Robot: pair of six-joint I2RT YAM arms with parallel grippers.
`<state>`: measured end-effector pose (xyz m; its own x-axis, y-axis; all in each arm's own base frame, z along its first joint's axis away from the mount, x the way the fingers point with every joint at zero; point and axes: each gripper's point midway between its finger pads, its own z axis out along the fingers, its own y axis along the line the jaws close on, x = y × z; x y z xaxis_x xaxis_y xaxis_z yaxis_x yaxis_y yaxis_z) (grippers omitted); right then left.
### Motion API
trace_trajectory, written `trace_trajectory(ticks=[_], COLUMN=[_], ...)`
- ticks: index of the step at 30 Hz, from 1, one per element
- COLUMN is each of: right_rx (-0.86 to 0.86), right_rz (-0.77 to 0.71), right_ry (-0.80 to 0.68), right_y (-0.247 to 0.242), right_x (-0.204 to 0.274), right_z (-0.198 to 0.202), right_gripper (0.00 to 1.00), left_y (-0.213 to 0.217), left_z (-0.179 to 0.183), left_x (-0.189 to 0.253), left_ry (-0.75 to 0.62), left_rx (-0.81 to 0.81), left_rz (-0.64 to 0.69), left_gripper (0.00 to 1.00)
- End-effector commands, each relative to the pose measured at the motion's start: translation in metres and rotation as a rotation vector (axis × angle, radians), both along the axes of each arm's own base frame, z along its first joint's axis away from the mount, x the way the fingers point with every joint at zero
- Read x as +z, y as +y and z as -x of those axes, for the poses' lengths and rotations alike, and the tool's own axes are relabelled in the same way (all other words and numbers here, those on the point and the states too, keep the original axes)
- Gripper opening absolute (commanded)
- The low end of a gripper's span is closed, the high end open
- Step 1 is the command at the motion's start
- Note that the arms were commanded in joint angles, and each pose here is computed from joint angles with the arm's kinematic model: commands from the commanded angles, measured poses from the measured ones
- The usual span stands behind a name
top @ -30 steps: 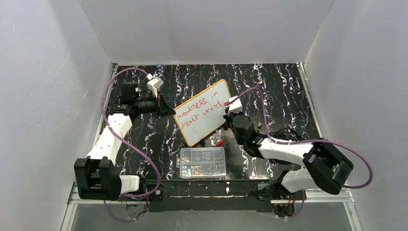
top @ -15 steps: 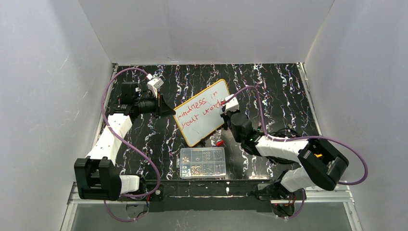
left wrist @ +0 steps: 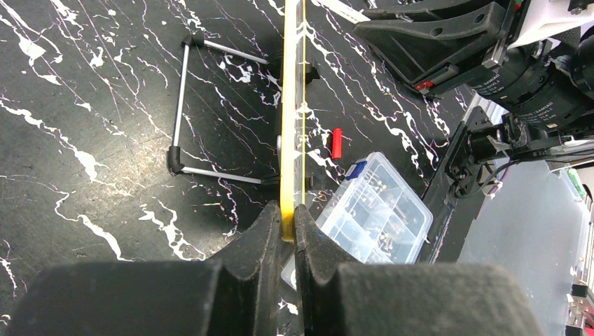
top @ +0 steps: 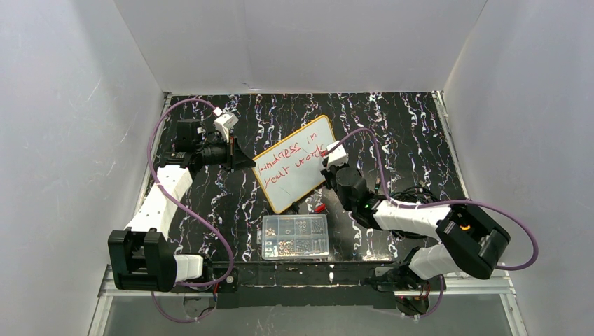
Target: Write a sentence on the whiteboard
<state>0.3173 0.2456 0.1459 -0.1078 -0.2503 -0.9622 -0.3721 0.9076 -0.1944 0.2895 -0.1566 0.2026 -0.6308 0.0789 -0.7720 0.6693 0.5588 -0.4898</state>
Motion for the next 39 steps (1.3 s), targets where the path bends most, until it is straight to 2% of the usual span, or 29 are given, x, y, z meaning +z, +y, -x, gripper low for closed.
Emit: trace_trajectory(ticks=[1, 5, 16, 27, 31, 39], right_rx=[-0.013, -0.075, -0.091, -0.019, 0.018, -0.12], right_rz=[-0.031, -0.013, 0.006, -0.019, -0.067, -0.034], right_ry=[-0.006, -0.008, 0.003, 0.027, -0.007, -0.042], right_y=[-0.002, -0.009, -0.009, -0.005, -0.004, -0.027], right_x=[0.006, 0.005, 0.001, -0.001, 0.015, 0.023], right_z=[0.004, -0.003, -0.006, 0.008, 0.015, 0.003], right_gripper=[0.01, 0.01, 0.01, 0.01, 0.01, 0.01], left_y=[-0.004, -0.004, -0.004, -0.004, -0.004, -0.004], left_z=[0.009, 0.009, 0.009, 0.009, 0.009, 0.01], left_x=[0.013, 0.012, 0.013, 0.014, 0.014, 0.015], left_ry=[-0.048, -0.048, -0.051, -0.053, -0.051, -0.054], left_rx=[-0.038, -0.038, -0.036, -0.037, -0.037, -0.039], left_rz=[0.024, 0.024, 0.023, 0.025, 0.025, 0.027], left_gripper=[0.0, 0.0, 0.0, 0.0, 0.0, 0.0])
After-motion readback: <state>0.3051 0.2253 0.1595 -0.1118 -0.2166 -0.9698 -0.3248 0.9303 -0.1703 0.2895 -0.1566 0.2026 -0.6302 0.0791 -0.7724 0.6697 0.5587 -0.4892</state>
